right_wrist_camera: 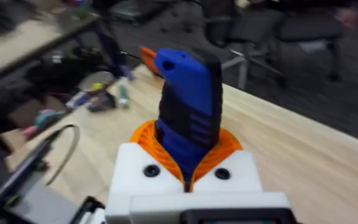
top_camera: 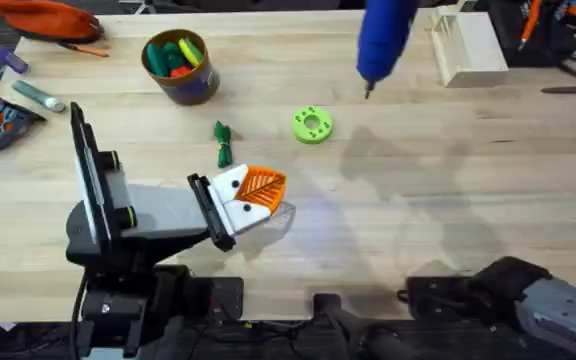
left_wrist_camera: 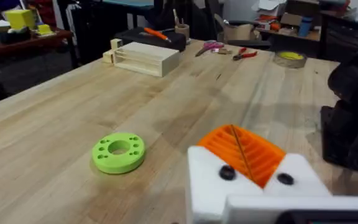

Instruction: Pick up the gripper from the table and insert it into the empty holder that is missing its gripper. Then pick up a screw, insert it into the mounting hole, and use the screwdriver to tighten it. Finally, clean up the table by picking up the vegetable and placing it into the bucket.

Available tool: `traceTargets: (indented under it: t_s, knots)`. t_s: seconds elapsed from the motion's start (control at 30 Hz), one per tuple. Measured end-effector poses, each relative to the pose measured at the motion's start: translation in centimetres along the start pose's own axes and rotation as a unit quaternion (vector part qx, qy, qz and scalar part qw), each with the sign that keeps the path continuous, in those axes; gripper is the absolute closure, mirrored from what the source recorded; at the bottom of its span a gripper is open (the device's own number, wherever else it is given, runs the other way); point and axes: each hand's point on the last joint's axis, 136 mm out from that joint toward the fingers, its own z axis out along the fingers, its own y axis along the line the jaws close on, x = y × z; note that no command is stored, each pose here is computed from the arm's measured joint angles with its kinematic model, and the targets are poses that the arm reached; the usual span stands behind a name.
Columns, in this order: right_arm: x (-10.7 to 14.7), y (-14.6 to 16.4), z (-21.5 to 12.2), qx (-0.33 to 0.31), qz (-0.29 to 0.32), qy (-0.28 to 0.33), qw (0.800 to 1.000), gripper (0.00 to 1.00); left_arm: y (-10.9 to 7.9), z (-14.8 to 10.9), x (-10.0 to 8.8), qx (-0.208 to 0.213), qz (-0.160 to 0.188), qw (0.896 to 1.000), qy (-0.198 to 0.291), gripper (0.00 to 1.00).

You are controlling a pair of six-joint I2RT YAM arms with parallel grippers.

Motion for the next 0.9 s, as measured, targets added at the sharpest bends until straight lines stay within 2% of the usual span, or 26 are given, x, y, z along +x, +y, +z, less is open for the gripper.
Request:
traceTargets:
  t_s: [0.1, 0.23, 0.4, 0.53, 0.57, 0.7, 0.9]
  knots:
    - [-0.9, 2.3, -0.1, -0.067, -0.008, -0.016, 0.998, 0.979, 0.0, 0.0, 0.0, 0.000, 0.000, 1.000, 0.000, 0.987]
    - [-0.8, 4.9, -0.6, -0.139, -0.016, -0.012, 0.990, 0.979, 0.0, 0.0, 0.0, 0.000, 0.000, 1.000, 0.000, 0.987]
    - [-0.4, 7.4, -1.0, -0.198, -0.042, -0.009, 0.979, 0.979, 0.0, 0.0, 0.0, 0.000, 0.000, 1.000, 0.000, 0.987]
    - [-0.4, 9.3, -0.6, -0.239, -0.070, -0.040, 0.968, 0.979, 0.0, 0.0, 0.0, 0.000, 0.000, 1.000, 0.000, 0.987]
    - [0.2, 10.4, -0.1, -0.263, -0.085, -0.064, 0.959, 0.979, 0.0, 0.0, 0.0, 0.000, 0.000, 1.000, 0.000, 0.987]
    - [1.3, 11.7, 0.1, -0.300, -0.103, -0.092, 0.944, 0.979, 0.0, 0.0, 0.0, 0.000, 0.000, 1.000, 0.000, 0.987]
    - [3.1, 13.0, 0.0, -0.353, -0.117, -0.099, 0.923, 0.979, 0.0, 0.0, 0.0, 0.000, 0.000, 1.000, 0.000, 0.987]
